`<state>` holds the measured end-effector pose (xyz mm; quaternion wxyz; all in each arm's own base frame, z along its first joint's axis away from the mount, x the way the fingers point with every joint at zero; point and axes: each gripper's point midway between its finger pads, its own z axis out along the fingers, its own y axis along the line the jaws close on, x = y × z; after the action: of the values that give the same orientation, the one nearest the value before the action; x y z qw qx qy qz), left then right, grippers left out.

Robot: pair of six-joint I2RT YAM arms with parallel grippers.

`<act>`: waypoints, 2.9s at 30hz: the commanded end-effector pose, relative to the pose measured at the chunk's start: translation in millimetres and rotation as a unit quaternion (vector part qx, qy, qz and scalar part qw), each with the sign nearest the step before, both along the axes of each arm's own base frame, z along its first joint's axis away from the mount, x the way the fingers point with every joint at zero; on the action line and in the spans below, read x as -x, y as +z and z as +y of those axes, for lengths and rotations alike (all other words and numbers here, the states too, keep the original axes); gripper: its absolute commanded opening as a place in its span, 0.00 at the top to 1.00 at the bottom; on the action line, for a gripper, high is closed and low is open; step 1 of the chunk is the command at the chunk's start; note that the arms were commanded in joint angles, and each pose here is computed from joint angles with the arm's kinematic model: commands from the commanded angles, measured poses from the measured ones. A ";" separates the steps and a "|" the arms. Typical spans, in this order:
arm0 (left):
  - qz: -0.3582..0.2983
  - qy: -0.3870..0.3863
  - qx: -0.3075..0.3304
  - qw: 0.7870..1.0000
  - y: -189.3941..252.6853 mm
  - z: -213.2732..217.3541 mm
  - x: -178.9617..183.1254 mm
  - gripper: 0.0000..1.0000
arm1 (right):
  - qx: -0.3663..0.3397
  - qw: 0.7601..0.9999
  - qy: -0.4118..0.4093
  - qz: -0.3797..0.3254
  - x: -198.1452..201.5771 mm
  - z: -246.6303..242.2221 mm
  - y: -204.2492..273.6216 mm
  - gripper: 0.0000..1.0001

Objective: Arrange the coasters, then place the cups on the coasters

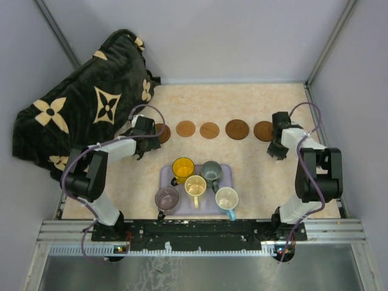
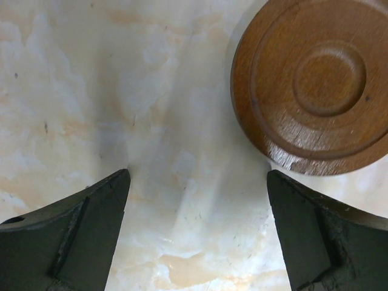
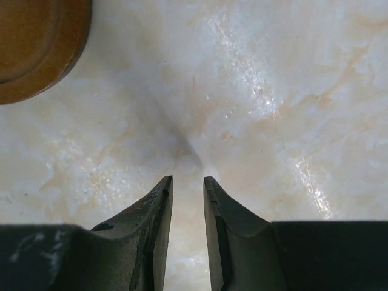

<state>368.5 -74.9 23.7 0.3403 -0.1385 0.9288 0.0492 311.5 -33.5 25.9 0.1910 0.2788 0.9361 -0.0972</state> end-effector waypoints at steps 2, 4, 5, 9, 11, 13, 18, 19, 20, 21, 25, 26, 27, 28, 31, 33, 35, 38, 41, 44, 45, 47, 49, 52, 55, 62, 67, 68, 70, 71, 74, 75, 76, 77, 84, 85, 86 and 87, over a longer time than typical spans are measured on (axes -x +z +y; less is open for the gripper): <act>-0.001 0.010 0.012 1.000 -6.9 -5.0 -13.6 0.00 | 0.007 0.998 0.008 -0.056 -7.0 3.3 40.9 0.72; -0.001 0.013 0.013 1.000 -8.7 -5.5 -16.2 0.00 | 0.008 0.998 0.010 -0.062 -8.7 3.5 45.9 0.72; 0.000 0.013 0.013 1.000 -9.9 -6.0 -17.3 0.00 | 0.008 0.998 0.010 -0.064 -9.5 3.4 47.5 0.72; 0.000 0.018 0.013 1.000 -12.0 -6.6 -21.0 0.00 | 0.005 0.998 0.013 -0.062 -9.2 4.5 46.6 0.72; 0.002 0.021 0.011 1.000 -12.2 -5.6 -21.3 0.00 | 0.004 0.998 0.013 -0.061 -8.9 4.8 45.9 0.72; 0.001 0.023 0.008 1.000 -10.7 -4.2 -20.9 0.00 | 0.004 0.998 0.015 -0.061 -8.4 5.5 46.6 0.72; -0.001 0.038 -0.001 0.999 -3.4 4.2 -11.6 0.00 | 0.006 0.997 0.024 -0.077 -9.8 8.6 56.0 0.72; -0.004 0.041 -0.002 0.999 0.1 5.9 -9.3 0.00 | 0.007 0.996 0.027 -0.081 -10.1 9.5 59.1 0.72; -0.009 0.045 -0.002 0.999 4.8 8.0 -6.5 0.00 | 0.008 0.995 0.032 -0.089 -11.5 10.9 63.6 0.72; -0.015 0.048 0.000 0.999 10.5 9.1 -4.1 0.00 | 0.010 0.994 0.036 -0.098 -12.9 12.3 68.9 0.69; -0.057 0.057 0.007 0.997 48.1 16.2 4.6 0.00 | 0.016 0.988 0.050 -0.143 -18.8 15.6 94.5 0.57; -0.070 0.057 0.009 0.996 58.4 17.7 6.6 0.00 | 0.019 0.986 0.050 -0.156 -20.3 14.9 101.6 0.54; -0.079 0.057 0.009 0.995 66.7 19.8 9.0 0.00 | 0.021 0.985 0.052 -0.166 -21.6 14.3 108.3 0.51; -0.089 0.056 0.010 0.994 76.1 21.2 11.4 0.00 | 0.023 0.983 0.054 -0.173 -22.9 14.1 114.1 0.48; -0.108 0.056 0.010 0.993 97.6 26.3 20.4 0.00 | 0.028 0.980 0.058 -0.189 -26.2 13.2 128.7 0.32; -0.114 0.056 0.008 0.992 107.0 30.0 28.0 0.00 | 0.028 0.978 0.060 -0.197 -28.7 13.0 136.1 0.10; -0.116 0.058 0.007 0.992 112.3 33.7 36.8 0.00 | 0.028 0.977 0.060 -0.204 -30.5 13.3 141.0 0.01; -0.126 0.057 0.013 0.990 121.0 36.3 46.9 0.00 | 0.022 0.976 0.062 -0.209 -32.8 15.4 144.8 0.01; -0.139 0.051 0.020 0.989 131.7 37.2 54.5 0.00 | 0.003 0.975 0.069 -0.211 -32.7 21.4 146.2 0.01; -0.153 0.048 0.023 0.987 140.0 38.9 59.7 0.00 | -0.008 0.974 0.074 -0.214 -28.4 25.6 147.2 0.01; -0.158 0.049 0.025 0.986 143.2 39.6 61.2 0.00 | -0.012 0.973 0.076 -0.218 -26.2 27.1 148.6 0.01; -0.168 0.047 0.028 0.984 150.6 40.6 64.9 0.00 | -0.012 0.969 0.078 -0.232 -20.5 27.3 155.2 0.01; -0.176 0.046 0.031 0.983 156.7 41.6 68.7 0.00 | -0.007 0.965 0.076 -0.249 -14.0 25.2 164.5 0.01; -0.184 0.046 0.035 0.981 162.8 43.9 75.7 0.00 | 0.003 0.957 0.077 -0.279 -3.3 22.0 181.8 0.01; -0.192 0.043 0.041 0.980 166.6 44.0 81.2 0.00 | 0.012 0.953 0.077 -0.293 4.8 19.0 191.9 0.01; -0.200 0.025 0.057 0.978 170.7 39.8 89.8 0.00 | 0.025 0.955 0.062 -0.291 14.8 11.8 196.3 0.01; -0.208 0.030 0.054 0.976 177.4 44.7 97.3 0.00 | 0.022 0.952 0.053 -0.300 15.1 11.7 202.9 0.01; -0.210 0.032 0.054 0.976 178.9 45.9 99.0 0.00 | 0.022 0.952 0.052 -0.301 15.4 11.5 204.3 0.01; -0.214 0.035 0.054 0.975 180.8 48.1 102.8 0.00 | 0.023 0.952 0.045 -0.302 17.4 10.1 205.5 0.01; -0.217 0.036 0.055 0.974 181.7 49.2 104.6 0.00 | 0.025 0.952 0.042 -0.302 18.9 9.0 205.5 0.01; -0.221 0.038 0.057 0.973 183.2 50.9 109.3 0.00 | 0.026 0.951 0.039 -0.305 23.2 8.1 206.9 0.01; -0.222 0.039 0.059 0.973 183.6 51.2 111.0 0.00 | 0.024 0.951 0.038 -0.305 24.4 8.4 206.8 0.01; -0.222 0.040 0.060 0.972 183.5 51.3 112.2 0.00 | 0.023 0.951 0.038 -0.305 26.0 8.6 206.9 0.01; -0.223 0.040 0.062 0.972 184.1 51.3 113.2 0.00 | 0.021 0.951 0.040 -0.305 27.2 9.7 206.9 0.01; -0.211 0.013 0.095 0.973 173.1 36.7 118.1 0.00 | -0.063 0.937 0.127 -0.319 41.8 55.5 194.0 0.01; -0.209 0.008 0.104 0.972 171.2 33.2 118.2 0.00 | -0.063 0.937 0.132 -0.319 47.3 58.7 193.4 0.01; -0.205 0.003 0.112 0.972 167.9 29.5 118.8 0.00 | -0.060 0.936 0.138 -0.318 52.8 61.2 194.5 0.01; -0.201 -0.002 0.119 0.972 165.4 26.1 119.3 0.00 | -0.058 0.938 0.144 -0.310 60.4 63.0 193.5 0.01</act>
<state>253.2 -34.5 198.3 0.5187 -0.1913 0.8316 -0.0524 265.5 8.9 207.2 0.4558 0.2047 0.8652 0.0429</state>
